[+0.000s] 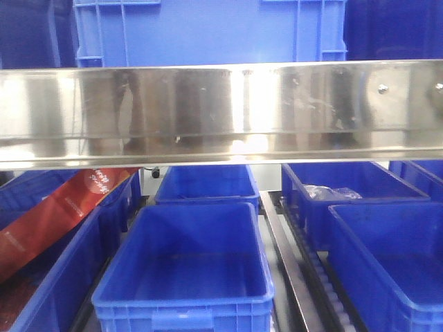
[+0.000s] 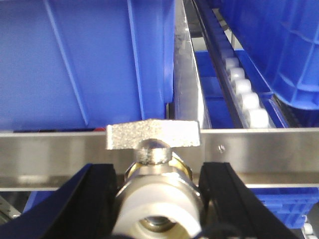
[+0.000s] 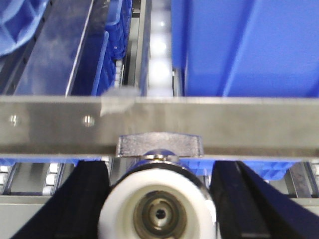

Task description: Place valve from conveyor to right shelf box

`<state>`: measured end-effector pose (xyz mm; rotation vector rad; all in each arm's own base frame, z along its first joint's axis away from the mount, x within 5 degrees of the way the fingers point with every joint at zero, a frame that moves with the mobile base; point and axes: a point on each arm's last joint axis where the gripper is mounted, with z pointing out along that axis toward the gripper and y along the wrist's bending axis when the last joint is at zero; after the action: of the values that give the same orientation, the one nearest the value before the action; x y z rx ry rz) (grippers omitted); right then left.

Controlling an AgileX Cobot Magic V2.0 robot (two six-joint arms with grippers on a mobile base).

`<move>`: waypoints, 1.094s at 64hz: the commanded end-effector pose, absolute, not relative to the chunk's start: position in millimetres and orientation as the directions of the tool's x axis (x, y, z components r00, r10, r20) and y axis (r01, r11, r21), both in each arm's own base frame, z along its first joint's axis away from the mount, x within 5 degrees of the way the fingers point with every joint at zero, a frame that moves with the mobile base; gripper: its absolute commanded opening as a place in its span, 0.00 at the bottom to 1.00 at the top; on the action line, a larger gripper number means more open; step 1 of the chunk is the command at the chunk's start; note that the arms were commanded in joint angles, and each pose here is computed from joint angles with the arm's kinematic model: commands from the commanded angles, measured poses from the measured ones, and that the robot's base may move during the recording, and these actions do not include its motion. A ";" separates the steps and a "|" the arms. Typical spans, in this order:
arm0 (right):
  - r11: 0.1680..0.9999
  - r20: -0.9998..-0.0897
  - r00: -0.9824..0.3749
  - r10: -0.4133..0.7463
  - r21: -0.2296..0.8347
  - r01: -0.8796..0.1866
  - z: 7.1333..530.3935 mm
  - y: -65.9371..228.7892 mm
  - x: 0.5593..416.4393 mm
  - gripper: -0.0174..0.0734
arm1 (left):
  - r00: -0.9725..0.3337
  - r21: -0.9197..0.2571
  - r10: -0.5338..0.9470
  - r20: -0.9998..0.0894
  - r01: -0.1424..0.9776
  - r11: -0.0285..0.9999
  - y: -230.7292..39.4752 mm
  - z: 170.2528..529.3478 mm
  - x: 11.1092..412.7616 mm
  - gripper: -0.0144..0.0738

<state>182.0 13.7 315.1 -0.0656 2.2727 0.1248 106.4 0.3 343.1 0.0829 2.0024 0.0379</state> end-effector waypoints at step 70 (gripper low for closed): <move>0.995 -0.811 -0.585 -0.003 0.058 -0.085 323.8 12.2 183.2 0.01 | -0.350 0.054 0.062 -0.935 0.034 0.998 0.0 350.6 107.1 0.04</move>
<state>182.0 13.7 315.1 -0.0656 2.2727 0.1248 106.4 0.3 343.1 0.0829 2.0024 0.0379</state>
